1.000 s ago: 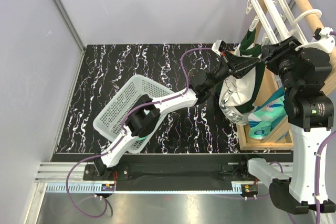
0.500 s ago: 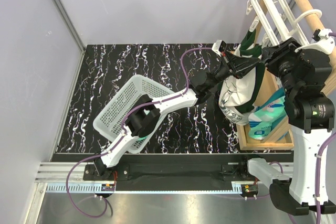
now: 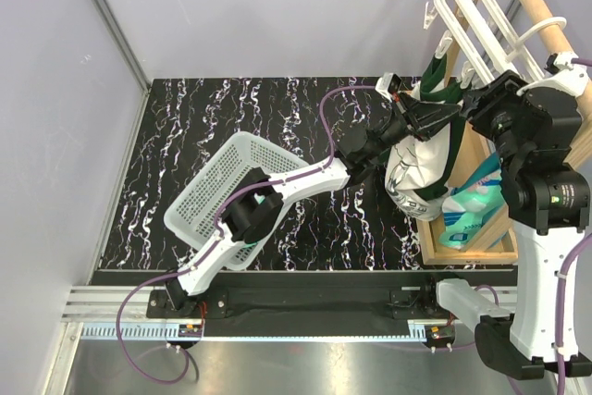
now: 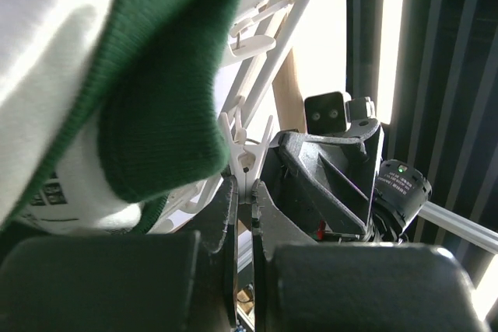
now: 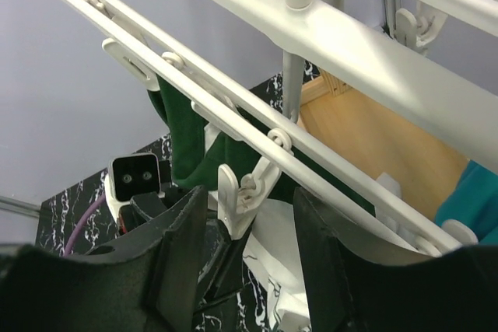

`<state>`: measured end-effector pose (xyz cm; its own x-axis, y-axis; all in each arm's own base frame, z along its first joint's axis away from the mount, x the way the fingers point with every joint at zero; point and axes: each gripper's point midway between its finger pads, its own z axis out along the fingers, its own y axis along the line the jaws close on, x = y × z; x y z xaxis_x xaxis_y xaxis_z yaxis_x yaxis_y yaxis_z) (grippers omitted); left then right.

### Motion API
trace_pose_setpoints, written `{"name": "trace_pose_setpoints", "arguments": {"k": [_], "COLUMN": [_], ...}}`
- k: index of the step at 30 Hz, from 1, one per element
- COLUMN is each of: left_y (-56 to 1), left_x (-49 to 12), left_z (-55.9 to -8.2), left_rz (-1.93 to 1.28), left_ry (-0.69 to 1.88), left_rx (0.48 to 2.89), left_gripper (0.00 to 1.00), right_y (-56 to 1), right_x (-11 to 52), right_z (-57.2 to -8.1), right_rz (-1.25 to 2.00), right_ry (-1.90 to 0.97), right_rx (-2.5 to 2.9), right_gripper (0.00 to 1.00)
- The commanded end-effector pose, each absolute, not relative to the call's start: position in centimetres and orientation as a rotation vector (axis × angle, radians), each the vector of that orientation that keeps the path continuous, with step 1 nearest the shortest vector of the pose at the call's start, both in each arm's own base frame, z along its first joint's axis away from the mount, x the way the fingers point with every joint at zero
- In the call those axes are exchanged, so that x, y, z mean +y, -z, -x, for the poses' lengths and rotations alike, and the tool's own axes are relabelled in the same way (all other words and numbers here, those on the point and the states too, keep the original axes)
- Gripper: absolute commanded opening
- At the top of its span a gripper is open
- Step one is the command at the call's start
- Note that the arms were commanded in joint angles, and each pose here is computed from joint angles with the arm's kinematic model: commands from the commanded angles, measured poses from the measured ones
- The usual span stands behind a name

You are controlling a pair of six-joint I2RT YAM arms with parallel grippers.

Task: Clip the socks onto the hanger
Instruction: Open the clamp at the hanger.

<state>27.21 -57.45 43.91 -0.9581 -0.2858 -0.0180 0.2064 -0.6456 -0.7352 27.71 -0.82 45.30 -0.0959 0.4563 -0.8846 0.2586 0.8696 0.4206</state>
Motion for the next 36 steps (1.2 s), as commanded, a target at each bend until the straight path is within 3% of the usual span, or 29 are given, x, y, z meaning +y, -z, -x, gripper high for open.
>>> {"name": "trace_pose_setpoints", "arguments": {"k": [1, 12, 27, 36], "left_y": [-52.0, -51.9, -52.5, -50.7], "left_x": [-52.1, -52.3, -52.3, -53.4], "left_z": [-24.1, -23.9, -23.8, -24.6], "left_rz": [0.013, 0.031, 0.030, 0.056], "left_ry": [2.701, 2.719, 2.708, 2.675], "left_rx": [0.833, 0.835, 0.831, 0.902], "left_gripper": [0.00, 0.00, 0.00, 0.00], "right_y": [-43.3, -44.4, -42.4, -45.8], "right_x": [-3.5, -3.3, -3.9, 1.1], "right_z": [-28.5, -30.2, -28.5, -27.1], "right_rz": [-0.716, -0.794, -0.706, -0.372], "right_ry": [-0.074, -0.135, -0.015, -0.228], "right_rx": [1.656, 1.616, 1.720, 1.792], "right_gripper": [0.56, 0.55, 0.55, 0.70]}}
